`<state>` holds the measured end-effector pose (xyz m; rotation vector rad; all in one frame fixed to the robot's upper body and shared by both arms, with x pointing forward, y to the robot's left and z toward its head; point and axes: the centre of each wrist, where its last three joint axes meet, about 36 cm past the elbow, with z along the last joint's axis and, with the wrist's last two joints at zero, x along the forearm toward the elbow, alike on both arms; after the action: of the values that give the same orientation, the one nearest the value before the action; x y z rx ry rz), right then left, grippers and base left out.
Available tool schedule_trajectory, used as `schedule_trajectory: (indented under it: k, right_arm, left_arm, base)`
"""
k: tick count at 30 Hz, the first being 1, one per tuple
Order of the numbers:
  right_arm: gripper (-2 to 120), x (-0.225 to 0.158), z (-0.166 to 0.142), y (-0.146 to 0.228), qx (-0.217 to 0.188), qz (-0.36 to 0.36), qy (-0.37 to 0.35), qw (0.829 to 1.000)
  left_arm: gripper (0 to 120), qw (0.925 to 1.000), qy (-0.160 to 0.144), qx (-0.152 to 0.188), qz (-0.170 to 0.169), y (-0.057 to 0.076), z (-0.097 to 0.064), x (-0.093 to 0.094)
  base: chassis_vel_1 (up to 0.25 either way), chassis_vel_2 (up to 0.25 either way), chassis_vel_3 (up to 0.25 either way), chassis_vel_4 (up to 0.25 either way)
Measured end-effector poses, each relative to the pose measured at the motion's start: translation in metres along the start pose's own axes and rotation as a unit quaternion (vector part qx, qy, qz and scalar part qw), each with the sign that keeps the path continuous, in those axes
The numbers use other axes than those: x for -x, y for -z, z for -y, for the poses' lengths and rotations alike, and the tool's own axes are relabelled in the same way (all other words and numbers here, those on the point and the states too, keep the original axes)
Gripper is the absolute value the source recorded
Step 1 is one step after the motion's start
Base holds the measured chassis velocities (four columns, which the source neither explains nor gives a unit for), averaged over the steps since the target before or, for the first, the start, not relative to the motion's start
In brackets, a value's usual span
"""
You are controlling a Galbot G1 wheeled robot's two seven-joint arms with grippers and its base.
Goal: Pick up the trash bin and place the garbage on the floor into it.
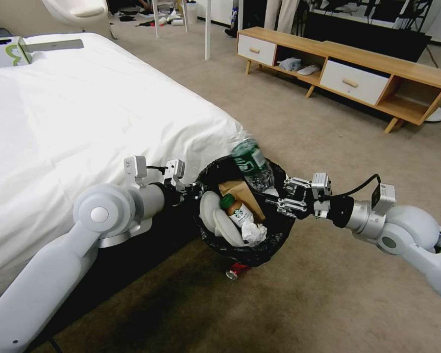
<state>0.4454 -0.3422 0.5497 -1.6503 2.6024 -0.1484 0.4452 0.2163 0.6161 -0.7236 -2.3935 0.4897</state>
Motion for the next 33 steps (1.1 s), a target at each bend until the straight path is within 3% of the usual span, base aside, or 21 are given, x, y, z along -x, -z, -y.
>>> schedule_trajectory:
  k: [10,19,28,33]
  right_arm:
    - [98,-0.001,0.004,0.009,-0.012,0.008,-0.015,1.000]
    - [100,-0.002,0.002,0.026,-0.028,0.023,-0.016,0.999]
    - [100,-0.009,0.006,0.083,-0.084,0.082,-0.029,0.993]
    - [100,-0.027,0.013,0.125,-0.121,0.120,-0.060,0.984]
  left_arm:
    - [2,1.0000,0.009,0.001,0.002,-0.002,-0.008,0.004]
    - [2,0.9998,0.020,-0.003,0.003,-0.004,-0.015,0.010]
    - [2,0.9996,0.027,-0.004,0.008,-0.005,-0.018,0.004]
    - [2,0.9993,0.030,0.004,0.022,0.000,-0.015,-0.009]
  base:
    - [0.000,0.000,0.000,0.000]
    - [0.000,0.000,0.000,0.000]
    - [0.000,0.000,0.000,0.000]
    - [0.000,0.000,0.000,0.000]
